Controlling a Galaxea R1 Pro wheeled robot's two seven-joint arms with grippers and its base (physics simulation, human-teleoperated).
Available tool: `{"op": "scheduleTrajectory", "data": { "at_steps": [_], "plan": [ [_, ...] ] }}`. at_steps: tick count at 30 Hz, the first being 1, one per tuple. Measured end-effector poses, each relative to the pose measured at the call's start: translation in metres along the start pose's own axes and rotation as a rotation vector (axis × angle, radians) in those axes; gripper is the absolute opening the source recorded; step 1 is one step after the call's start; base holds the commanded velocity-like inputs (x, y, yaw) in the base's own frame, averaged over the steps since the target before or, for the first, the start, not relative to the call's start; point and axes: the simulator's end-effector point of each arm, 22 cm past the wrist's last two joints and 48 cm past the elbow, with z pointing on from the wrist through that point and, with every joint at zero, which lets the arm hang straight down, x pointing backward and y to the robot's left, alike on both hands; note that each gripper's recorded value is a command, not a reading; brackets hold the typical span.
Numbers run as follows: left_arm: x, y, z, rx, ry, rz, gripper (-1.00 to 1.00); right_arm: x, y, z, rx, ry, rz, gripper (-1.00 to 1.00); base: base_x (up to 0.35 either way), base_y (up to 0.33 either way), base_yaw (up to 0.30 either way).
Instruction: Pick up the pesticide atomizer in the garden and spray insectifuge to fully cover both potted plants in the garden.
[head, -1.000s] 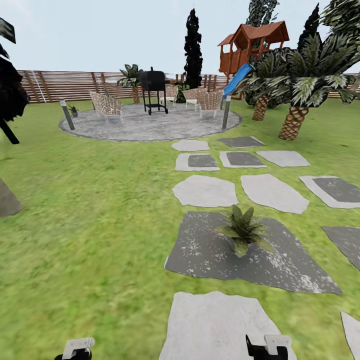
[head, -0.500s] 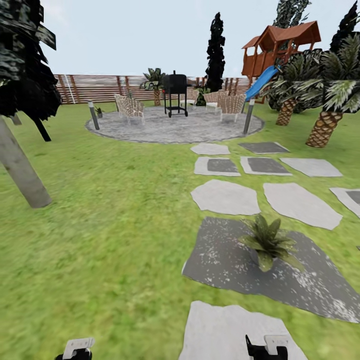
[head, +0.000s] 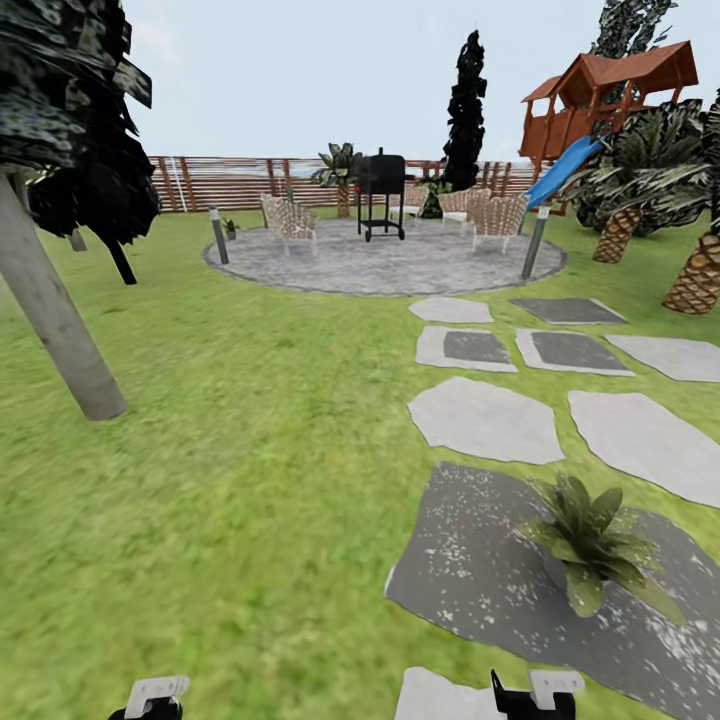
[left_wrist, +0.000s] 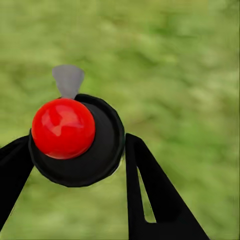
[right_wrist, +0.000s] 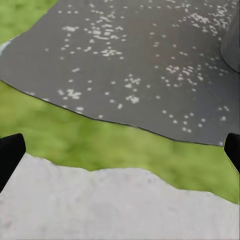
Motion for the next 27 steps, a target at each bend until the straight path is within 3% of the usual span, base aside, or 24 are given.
{"op": "scheduleTrajectory", "data": {
  "at_steps": [27],
  "plan": [
    [0.0002,-0.0015,0.0,0.004,0.001,0.004,-1.0,-0.0006,-0.0066,0.0002,0.009,-0.001,-0.002,1.0,0.339,0.0,0.001]
  ]
}}
